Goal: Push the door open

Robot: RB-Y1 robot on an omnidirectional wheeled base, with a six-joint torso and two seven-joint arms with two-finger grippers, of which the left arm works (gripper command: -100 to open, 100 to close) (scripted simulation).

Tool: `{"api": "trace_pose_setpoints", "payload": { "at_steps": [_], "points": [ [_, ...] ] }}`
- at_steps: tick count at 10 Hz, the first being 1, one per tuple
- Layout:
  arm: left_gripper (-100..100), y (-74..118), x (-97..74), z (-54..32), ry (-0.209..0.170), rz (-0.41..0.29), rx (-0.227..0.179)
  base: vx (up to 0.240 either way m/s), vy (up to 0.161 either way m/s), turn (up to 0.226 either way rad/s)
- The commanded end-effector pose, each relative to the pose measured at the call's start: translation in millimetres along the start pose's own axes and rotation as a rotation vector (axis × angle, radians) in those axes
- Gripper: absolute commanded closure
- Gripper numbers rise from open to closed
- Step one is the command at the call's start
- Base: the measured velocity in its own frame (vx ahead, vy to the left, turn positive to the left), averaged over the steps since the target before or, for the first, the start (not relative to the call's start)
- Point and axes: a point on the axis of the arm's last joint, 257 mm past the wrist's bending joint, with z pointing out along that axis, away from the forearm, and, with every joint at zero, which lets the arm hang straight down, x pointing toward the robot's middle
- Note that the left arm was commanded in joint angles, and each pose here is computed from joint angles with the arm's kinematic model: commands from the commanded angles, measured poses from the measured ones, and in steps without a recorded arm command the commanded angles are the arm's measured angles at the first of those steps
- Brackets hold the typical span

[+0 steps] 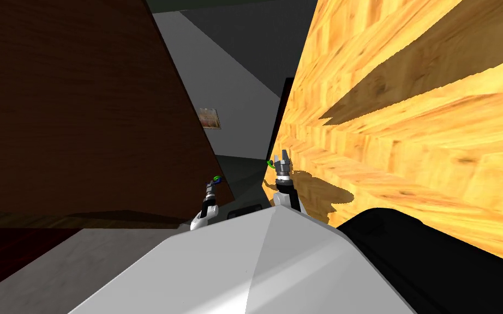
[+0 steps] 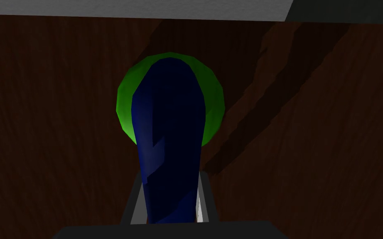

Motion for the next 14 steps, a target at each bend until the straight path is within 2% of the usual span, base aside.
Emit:
{"api": "trace_pose_setpoints", "payload": {
  "at_steps": [1,3,4,8,10,14],
  "points": [
    [100,-3.5,-3.4,2.0,-0.019,-0.006,0.009,0.17,-0.08,0.074],
    [100,0.4,-8.4,-0.9,-0.027,-0.004,0.0,0.118,-0.052,0.049],
    [100,-3.4,-18.0,1.4,-0.049,0.01,0.009,0.11,-0.007,0.087],
    [100,-7.1,-25.7,2.6,-0.095,0.025,0.018,0.208,-0.022,0.085],
    [100,-7.1,-23.6,1.8,-0.116,0.022,0.018,0.214,-0.01,0.09],
    [100,-2.4,-2.5,-3.7,-0.153,-0.013,0.006,0.191,-0.002,0.098]
  ]
}}
